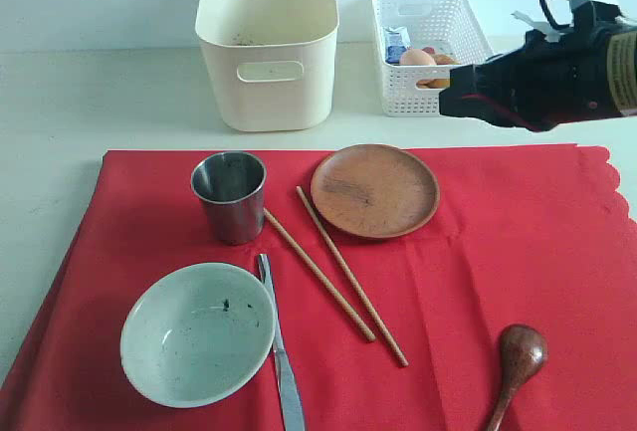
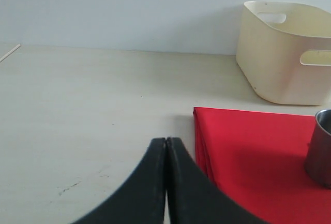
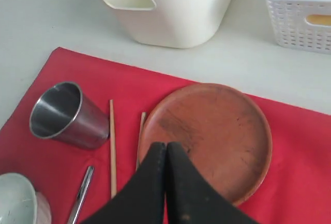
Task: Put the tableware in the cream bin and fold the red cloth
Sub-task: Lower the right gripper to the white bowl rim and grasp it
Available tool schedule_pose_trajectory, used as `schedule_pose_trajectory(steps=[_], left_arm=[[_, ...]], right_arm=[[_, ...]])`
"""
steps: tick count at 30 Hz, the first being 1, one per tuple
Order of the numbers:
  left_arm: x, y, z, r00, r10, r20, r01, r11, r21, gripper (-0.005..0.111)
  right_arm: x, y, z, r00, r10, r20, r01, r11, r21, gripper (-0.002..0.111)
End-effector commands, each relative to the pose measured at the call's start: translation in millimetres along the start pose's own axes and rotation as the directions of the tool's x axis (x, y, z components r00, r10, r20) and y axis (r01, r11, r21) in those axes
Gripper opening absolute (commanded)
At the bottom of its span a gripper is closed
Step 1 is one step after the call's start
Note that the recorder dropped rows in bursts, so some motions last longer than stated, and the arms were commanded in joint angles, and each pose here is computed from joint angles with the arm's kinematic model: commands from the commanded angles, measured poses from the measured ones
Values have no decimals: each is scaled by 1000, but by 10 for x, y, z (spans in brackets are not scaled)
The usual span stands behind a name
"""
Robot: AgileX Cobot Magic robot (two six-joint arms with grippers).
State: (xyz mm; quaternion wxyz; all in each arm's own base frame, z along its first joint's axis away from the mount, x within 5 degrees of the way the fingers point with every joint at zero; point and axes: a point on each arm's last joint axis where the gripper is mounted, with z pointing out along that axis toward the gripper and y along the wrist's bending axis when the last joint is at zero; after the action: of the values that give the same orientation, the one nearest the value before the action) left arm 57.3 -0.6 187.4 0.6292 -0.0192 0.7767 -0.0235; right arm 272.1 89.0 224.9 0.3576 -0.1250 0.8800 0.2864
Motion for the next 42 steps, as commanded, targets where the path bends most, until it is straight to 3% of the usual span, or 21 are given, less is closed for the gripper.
schedule_pose_trajectory(steps=[1,8,17,22,29,33,38,40,42], left_arm=[[-3,-5,3,1000,0,-1,0,1000,7,1],[-3,-5,3,1000,0,-1,0,1000,7,1],[-3,-5,3,1000,0,-1,0,1000,7,1],[-3,-5,3,1000,0,-1,0,1000,7,1],[-3,-5,3,1000,0,-1,0,1000,7,1],[-3,-5,3,1000,0,-1,0,1000,7,1],[-3,-5,3,1000,0,-1,0,1000,7,1],[-3,-5,3,1000,0,-1,0,1000,7,1],[-3,-5,3,1000,0,-1,0,1000,7,1]], right_arm=[[168,90,-139,999,-53,-10,53,998,-37,0],[392,465,-18,983,-139,-118,105,960,-260,0],[810,893,422,914,-275,-298,151,913,-380,0],[815,1167,621,886,-329,-326,144,864,-482,0],[599,1291,730,900,-348,-264,180,846,-502,0],[527,1308,752,943,-230,-240,93,876,-473,0],[513,1302,779,953,-189,-237,62,886,-459,0],[571,1242,855,942,-192,-275,60,904,-424,1],[591,1213,946,930,-114,-349,-28,926,-378,7]])
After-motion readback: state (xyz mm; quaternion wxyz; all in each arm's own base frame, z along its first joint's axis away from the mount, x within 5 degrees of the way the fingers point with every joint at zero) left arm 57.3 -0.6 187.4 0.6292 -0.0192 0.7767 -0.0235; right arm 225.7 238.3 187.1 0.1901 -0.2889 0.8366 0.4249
